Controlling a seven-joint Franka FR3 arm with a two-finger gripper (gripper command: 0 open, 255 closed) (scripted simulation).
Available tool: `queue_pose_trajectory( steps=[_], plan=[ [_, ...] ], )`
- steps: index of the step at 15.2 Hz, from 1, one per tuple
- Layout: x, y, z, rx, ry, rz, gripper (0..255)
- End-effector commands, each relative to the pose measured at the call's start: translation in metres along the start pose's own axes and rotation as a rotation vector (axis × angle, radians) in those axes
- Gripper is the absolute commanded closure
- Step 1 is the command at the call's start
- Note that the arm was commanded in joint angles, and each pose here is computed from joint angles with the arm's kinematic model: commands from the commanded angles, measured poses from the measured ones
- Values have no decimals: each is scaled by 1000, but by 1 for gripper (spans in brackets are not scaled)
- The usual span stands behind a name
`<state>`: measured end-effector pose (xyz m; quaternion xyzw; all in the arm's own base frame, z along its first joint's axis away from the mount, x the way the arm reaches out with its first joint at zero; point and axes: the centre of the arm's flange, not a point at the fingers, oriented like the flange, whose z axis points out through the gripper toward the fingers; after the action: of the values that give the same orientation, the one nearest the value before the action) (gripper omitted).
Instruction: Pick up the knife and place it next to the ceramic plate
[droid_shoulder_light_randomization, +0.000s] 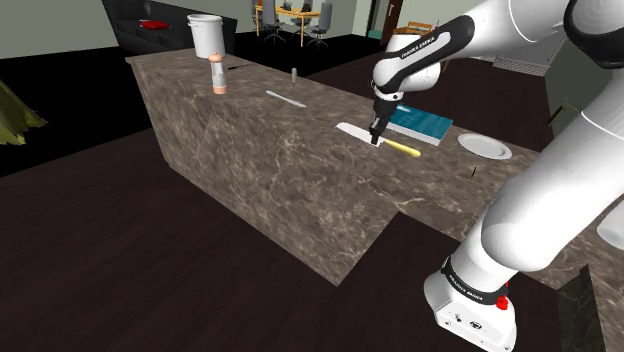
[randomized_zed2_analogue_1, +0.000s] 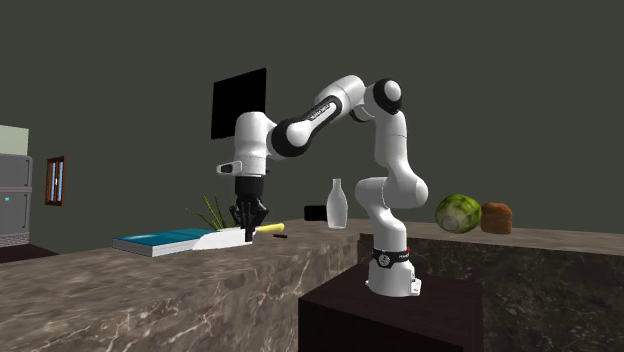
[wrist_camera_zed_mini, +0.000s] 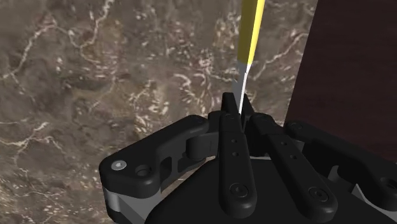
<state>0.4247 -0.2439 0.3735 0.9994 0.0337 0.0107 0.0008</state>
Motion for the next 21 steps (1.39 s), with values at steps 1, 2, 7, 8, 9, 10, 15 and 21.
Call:
queue_pose_trajectory(
  steps=[1, 2, 7, 8, 9, 10, 15, 21],
  plan=[
    [0, 0, -9, 0, -1, 0, 255],
    [0, 0, -14, 0, -1, 0, 255],
    [1, 0, -41, 0, -1, 0, 255],
    [1, 0, -46, 0, -1, 0, 255],
    [1, 0, -51, 0, -1, 0, 255],
    [1, 0, -57, 0, -1, 0, 255],
    [-10, 7, -74, 0, -1, 0, 255],
    [-79, 46, -76, 0, -1, 0, 255]
  ],
)
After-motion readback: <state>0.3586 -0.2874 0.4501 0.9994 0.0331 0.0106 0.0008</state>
